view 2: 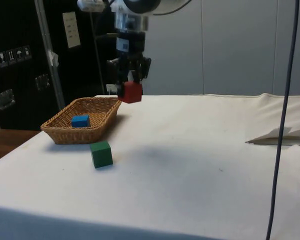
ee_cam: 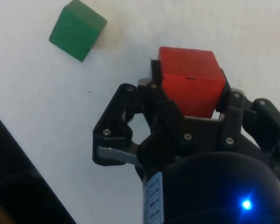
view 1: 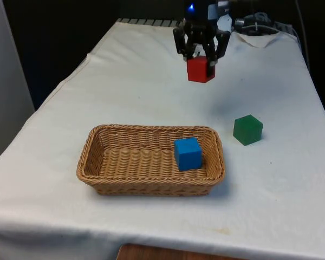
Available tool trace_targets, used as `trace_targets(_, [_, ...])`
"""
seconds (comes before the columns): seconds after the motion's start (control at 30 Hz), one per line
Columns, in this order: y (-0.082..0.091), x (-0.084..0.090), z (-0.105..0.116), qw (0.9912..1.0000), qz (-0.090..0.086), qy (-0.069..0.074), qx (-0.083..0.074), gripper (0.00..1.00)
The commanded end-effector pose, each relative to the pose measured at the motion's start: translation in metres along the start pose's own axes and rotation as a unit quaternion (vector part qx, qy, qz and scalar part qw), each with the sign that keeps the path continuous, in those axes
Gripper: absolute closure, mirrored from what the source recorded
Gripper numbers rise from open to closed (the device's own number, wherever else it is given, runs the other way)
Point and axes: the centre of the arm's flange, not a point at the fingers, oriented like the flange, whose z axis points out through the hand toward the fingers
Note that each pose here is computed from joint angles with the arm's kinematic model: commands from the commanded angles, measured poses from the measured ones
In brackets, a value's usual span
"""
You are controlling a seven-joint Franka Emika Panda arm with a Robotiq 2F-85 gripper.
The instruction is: Pick up exactly two blocks and place them into the basket.
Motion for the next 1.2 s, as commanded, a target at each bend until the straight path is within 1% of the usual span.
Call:
trace_targets(0.0, [0.0, 0.004, -0.001, 0.99999, -0.001, -0.004, -0.002, 1.0])
trace_targets(0.03, [-0.001, 0.007, -0.002, 0.99999, -0.002, -0.004, -0.003, 1.0])
trace_targets(0.07, [-0.001, 0.007, -0.002, 0.99999, -0.001, 0.0, -0.004, 1.0])
trace_targets(0.1, [-0.001, 0.01, -0.003, 0.99998, -0.002, -0.004, -0.004, 1.0])
trace_targets(0.17, [-0.002, 0.02, -0.007, 0.99995, -0.004, -0.004, -0.008, 1.0])
trace_targets(0.33, [-0.004, 0.035, -0.013, 0.99986, -0.008, -0.005, -0.014, 1.0])
trace_targets(0.37, [-0.004, 0.033, -0.012, 0.99985, -0.007, 0.0, -0.016, 1.0])
trace_targets(0.4, [-0.005, 0.039, -0.015, 0.99984, -0.008, -0.004, -0.015, 1.0])
trace_targets(0.47, [-0.005, 0.048, -0.019, 0.99973, -0.011, -0.004, -0.02, 1.0])
trace_targets(0.57, [-0.007, 0.057, -0.022, 0.9996, -0.013, -0.004, -0.025, 1.0])
trace_targets(0.63, [-0.007, 0.067, -0.024, 0.99937, -0.016, -0.004, -0.032, 1.0])
trace_targets(0.67, [-0.007, 0.061, -0.023, 0.99938, -0.014, 0.001, -0.032, 1.0])
trace_targets(0.7, [-0.007, 0.07, -0.025, 0.99929, -0.016, -0.004, -0.034, 1.0])
trace_targets(0.87, [-0.01, 0.087, -0.031, 0.99883, -0.021, -0.003, -0.043, 1.0])
trace_targets(0.9, [-0.01, 0.087, -0.031, 0.99883, -0.021, -0.003, -0.043, 1.0])
trace_targets(0.93, [-0.01, 0.085, -0.03, 0.9987, -0.021, 0.003, -0.047, 1.0])
trace_targets(0.97, [-0.011, 0.092, -0.033, 0.99868, -0.023, -0.002, -0.046, 1.0])
trace_targets(1.17, [-0.017, 0.109, -0.032, 0.99797, -0.028, -0.001, -0.057, 1.0])
